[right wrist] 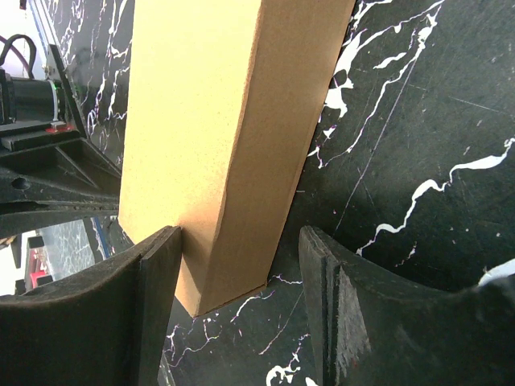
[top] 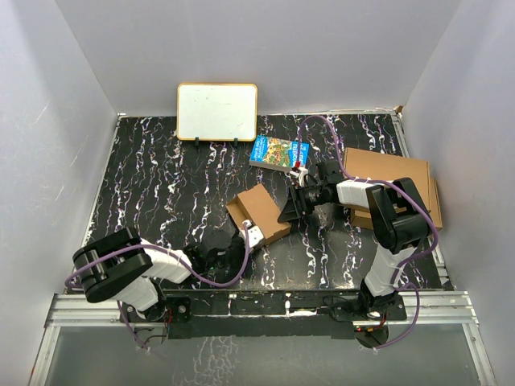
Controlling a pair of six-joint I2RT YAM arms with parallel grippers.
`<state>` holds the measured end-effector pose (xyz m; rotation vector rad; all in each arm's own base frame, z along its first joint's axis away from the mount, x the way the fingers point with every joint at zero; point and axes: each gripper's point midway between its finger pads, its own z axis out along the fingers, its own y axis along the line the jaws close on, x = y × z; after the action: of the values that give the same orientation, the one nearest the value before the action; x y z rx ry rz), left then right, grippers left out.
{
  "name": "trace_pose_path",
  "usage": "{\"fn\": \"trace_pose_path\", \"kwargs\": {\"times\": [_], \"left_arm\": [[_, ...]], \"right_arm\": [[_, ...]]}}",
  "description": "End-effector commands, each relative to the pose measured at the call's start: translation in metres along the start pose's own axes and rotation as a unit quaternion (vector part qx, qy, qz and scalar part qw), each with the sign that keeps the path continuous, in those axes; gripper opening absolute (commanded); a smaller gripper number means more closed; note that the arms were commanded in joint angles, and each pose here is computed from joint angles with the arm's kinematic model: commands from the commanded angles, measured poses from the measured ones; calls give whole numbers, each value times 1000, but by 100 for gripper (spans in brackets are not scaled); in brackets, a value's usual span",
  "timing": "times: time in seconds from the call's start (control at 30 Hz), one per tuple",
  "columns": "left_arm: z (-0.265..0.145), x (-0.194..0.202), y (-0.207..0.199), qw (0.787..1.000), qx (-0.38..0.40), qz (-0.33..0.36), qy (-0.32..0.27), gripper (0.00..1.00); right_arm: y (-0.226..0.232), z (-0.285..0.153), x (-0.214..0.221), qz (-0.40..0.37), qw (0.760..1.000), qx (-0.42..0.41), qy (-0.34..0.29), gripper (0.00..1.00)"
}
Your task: Fold the paper box
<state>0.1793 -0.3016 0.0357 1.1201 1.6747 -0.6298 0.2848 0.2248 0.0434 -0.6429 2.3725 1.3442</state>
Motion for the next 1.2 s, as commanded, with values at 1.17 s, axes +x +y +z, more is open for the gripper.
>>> {"fn": "trace_pose_path", "kwargs": {"times": [1.17], "left_arm": [[-6,8,0,998,-9,-51,-20,0]], "right_arm": [[-36,2,1,-16,997,73,4,61]]}}
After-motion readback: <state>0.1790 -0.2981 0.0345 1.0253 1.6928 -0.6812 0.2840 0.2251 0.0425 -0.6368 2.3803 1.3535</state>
